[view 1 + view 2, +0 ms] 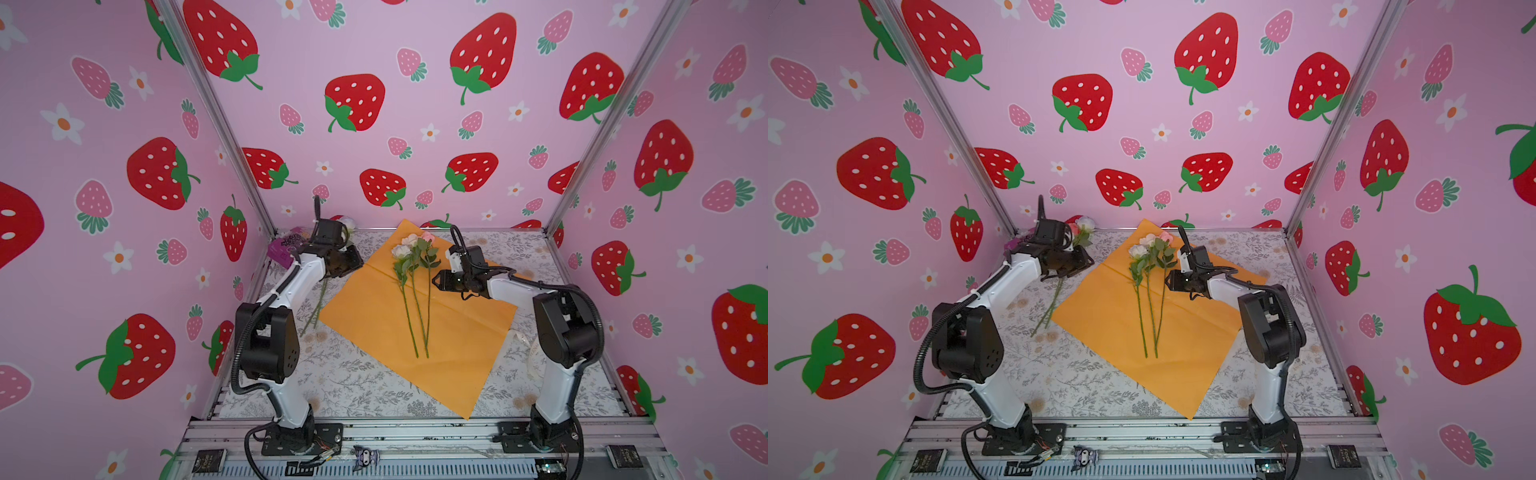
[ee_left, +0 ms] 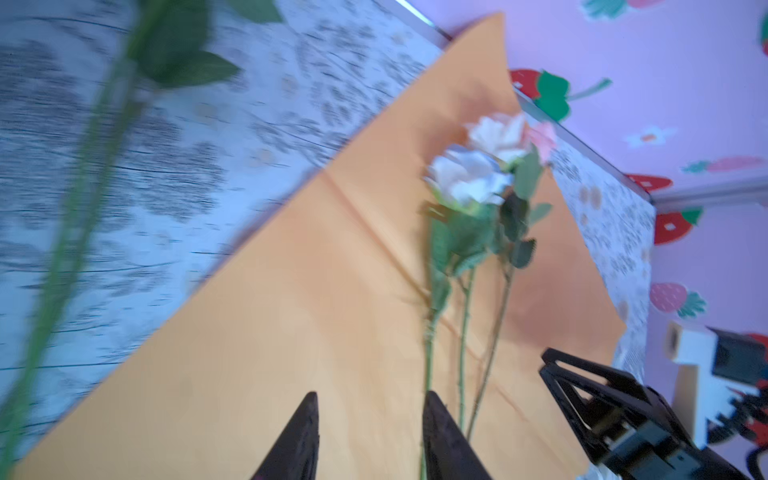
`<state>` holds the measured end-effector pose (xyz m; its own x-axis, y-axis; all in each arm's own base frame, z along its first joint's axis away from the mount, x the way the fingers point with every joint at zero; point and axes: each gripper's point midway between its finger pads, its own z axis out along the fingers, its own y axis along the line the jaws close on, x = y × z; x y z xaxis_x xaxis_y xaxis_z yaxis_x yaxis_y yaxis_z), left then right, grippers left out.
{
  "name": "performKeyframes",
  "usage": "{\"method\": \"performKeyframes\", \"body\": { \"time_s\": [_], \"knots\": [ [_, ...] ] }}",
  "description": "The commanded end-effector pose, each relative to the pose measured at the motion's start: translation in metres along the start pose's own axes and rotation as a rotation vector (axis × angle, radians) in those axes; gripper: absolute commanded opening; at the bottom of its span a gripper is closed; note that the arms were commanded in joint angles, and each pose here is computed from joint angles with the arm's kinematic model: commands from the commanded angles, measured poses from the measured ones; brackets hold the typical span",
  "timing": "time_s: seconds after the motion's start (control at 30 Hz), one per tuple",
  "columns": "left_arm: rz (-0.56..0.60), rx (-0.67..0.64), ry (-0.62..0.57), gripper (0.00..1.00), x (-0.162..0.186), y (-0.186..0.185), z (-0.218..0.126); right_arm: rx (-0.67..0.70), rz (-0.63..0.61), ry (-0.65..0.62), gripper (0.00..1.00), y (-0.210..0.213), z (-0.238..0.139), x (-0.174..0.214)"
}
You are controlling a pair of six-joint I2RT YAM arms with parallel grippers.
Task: Tie the bouquet of fake flowers
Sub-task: 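Return the left gripper to the rose bunch and grasp another stem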
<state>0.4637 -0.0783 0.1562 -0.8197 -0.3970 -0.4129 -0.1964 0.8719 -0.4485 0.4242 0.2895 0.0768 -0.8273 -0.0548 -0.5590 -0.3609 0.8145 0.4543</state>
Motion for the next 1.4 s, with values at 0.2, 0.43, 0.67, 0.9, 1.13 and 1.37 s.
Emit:
{"method": "performKeyframes", "body": {
  "time_s": [0.2, 0.43, 0.67, 0.9, 1.13, 1.37],
  "knots": [
    [0.112, -0.191, 0.144, 0.45, -0.02, 0.091, 0.031, -0.029, -0.071, -0.008, 0.47, 0.034, -0.003, -0.008],
    [0.207, -0.322, 0.154, 0.45, -0.053, 0.114, 0.06, -0.094, -0.098, -0.009, 0.48, 0.056, -0.016, -0.012],
    [0.259, -0.246, 0.186, 0.35, -0.066, 0.107, 0.085, -0.134, -0.087, 0.004, 0.49, 0.068, -0.028, -0.004],
    [0.301, -0.19, 0.203, 0.35, -0.072, 0.108, 0.103, -0.135, -0.093, 0.045, 0.5, 0.068, -0.037, 0.009],
    [0.31, -0.163, 0.221, 0.27, -0.072, 0.108, 0.115, -0.147, -0.061, 0.062, 0.51, 0.066, -0.038, 0.021],
    [0.325, -0.152, 0.197, 0.12, -0.079, 0.1, 0.102, -0.15, -0.034, 0.072, 0.51, 0.063, -0.038, 0.031]
  ]
}}
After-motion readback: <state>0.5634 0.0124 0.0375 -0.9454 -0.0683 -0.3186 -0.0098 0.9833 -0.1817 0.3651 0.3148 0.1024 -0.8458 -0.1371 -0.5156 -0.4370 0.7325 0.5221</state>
